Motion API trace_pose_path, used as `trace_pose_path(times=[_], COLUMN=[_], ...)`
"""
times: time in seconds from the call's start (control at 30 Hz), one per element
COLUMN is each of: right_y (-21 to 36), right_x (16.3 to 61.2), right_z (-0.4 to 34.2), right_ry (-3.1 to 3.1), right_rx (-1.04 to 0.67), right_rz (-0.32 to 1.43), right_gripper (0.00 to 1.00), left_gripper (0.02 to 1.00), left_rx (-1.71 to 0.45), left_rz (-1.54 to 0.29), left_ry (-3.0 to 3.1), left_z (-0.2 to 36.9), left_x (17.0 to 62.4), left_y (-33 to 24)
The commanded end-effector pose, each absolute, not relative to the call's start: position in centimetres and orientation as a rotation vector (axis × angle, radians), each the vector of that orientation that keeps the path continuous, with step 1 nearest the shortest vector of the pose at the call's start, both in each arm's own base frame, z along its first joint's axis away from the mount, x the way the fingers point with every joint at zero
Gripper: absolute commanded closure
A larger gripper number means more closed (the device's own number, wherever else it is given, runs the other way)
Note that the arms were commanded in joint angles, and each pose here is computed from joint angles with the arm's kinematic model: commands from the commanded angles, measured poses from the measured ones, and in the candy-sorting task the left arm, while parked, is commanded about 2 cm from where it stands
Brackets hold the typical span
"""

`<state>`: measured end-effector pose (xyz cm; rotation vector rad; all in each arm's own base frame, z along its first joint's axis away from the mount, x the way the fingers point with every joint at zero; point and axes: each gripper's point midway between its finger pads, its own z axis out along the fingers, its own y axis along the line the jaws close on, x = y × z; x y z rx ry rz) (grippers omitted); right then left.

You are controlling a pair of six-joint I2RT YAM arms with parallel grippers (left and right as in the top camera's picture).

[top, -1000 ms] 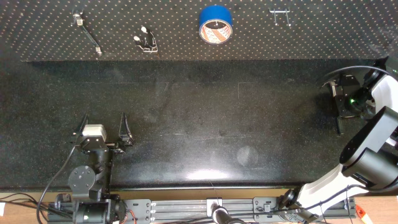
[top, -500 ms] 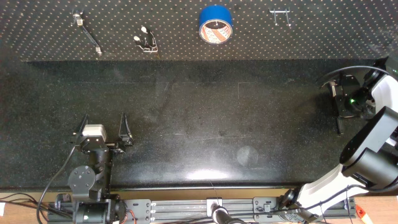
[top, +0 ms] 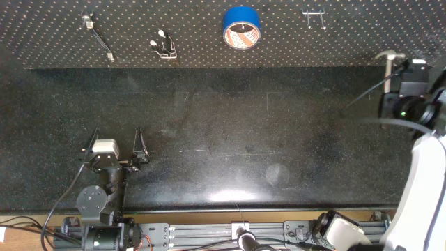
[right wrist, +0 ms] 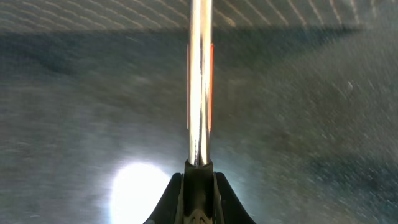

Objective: Place Tools Onto Pegboard

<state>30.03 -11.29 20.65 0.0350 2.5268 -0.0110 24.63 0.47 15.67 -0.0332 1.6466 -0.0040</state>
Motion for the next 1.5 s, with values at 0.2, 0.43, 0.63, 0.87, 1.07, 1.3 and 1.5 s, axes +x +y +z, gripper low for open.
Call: trace_pose_path(times=[0.2,0.43,0.63,0.87,1.07,1.3,1.5], right_y=[0.8,3.3,3.2,3.1,2.7,2.8,3.0], right_x=[35.6,37.4,38.3,39.7,40.2,39.0,33.5], right_z=[28.6,26.4,23.8,21.6,19.5,22.8,30.9], right_ry=[2.149,2.191,2.265,2.306,2.363,2.286,2.089], right_rx=[-0.195,-0.263,-0.256,-0.25,-0.235,-0.242,-0.258], right_rz=[0.175,0.231,0.248,0.251,0.239,0.222,0.178], right_gripper=[0.928,0.925,0.925,0.925,0.923,0.077,0.014], left_gripper=[0.023,0.023,0.023,0.023,0.02,0.023,0.025], left_rx=[-0.017,-0.017,-0.017,-0.017,-0.017,-0.017,-0.017], left_rz=[0.005,0.005,0.005,0.005,0.005,0.005,0.005], left_ry=[1.651,1.651,1.651,1.651,1.651,1.651,1.651], left_z=[15.5,15.5,15.5,15.5,15.5,15.5,15.5], left_x=[24.6,24.6,24.6,24.6,24.6,24.6,24.6], left_y=[0.4,0.4,0.4,0.4,0.4,0.4,0.4])
